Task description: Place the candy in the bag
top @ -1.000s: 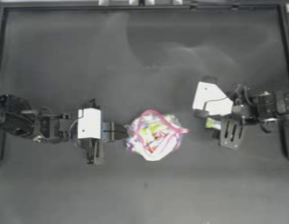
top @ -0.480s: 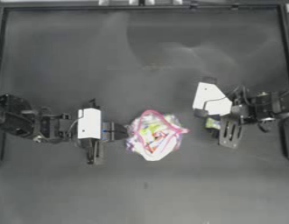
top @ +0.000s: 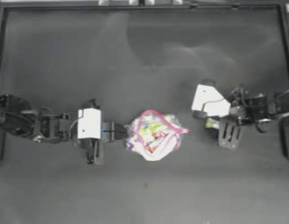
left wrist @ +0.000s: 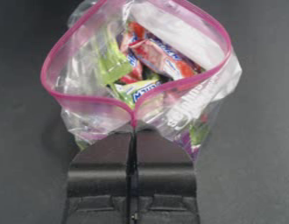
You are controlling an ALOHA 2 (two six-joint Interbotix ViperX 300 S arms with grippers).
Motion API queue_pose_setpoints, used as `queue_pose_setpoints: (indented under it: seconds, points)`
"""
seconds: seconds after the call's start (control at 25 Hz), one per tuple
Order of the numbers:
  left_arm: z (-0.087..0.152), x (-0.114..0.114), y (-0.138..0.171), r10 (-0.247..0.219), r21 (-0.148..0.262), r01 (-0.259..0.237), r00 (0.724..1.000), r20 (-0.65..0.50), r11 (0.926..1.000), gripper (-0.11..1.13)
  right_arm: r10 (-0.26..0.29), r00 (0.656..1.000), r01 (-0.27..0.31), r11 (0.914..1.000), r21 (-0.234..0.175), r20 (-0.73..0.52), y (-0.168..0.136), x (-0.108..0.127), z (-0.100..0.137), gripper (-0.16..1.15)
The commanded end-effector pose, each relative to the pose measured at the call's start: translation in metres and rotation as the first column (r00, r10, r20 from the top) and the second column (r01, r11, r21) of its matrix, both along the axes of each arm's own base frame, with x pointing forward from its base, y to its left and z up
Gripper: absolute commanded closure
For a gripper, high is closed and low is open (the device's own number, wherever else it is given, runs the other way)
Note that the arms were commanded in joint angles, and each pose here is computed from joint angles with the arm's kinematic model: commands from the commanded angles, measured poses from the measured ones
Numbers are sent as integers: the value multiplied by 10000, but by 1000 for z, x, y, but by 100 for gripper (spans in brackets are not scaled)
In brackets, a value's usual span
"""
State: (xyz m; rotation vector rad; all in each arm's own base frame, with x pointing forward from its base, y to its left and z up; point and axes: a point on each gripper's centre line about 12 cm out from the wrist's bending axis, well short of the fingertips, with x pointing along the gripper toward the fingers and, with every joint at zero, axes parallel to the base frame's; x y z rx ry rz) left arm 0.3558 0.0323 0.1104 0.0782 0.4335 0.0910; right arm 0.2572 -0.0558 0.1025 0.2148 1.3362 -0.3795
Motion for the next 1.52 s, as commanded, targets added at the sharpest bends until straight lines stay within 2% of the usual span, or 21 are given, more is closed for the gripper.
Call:
queue_pose_setpoints:
  seconds: [0.04,0.16,0.28,0.52,0.64,0.88,1.08,1.52]
  points:
    - [11,5,0,-13,39,11,9993,366,10000,98,-32,9998,32,10000,-7,186,-1,3,3,-1]
    - [11,5,0,0,31,-1,9993,367,10000,98,-68,9998,67,10000,50,177,0,3,2,0]
    - [11,5,0,-12,41,11,9993,381,10000,98,-110,9998,109,9999,102,138,0,2,0,9]
    - [10,5,0,-13,38,11,9994,351,10000,98,-199,9998,197,9996,219,92,2,-2,-3,52]
    - [11,5,0,1,32,-2,9993,367,10000,98,-199,9998,197,9996,221,77,2,-2,-3,68]
    - [11,5,0,-6,27,5,9993,383,10000,98,-208,9998,207,9996,211,77,2,-2,-2,69]
    - [11,5,0,-6,25,6,9993,368,10000,98,-288,9994,284,9994,183,202,2,-3,11,70]
    - [11,5,0,-6,27,5,9993,383,10000,98,-323,9947,350,9990,-263,980,-3,4,77,71]
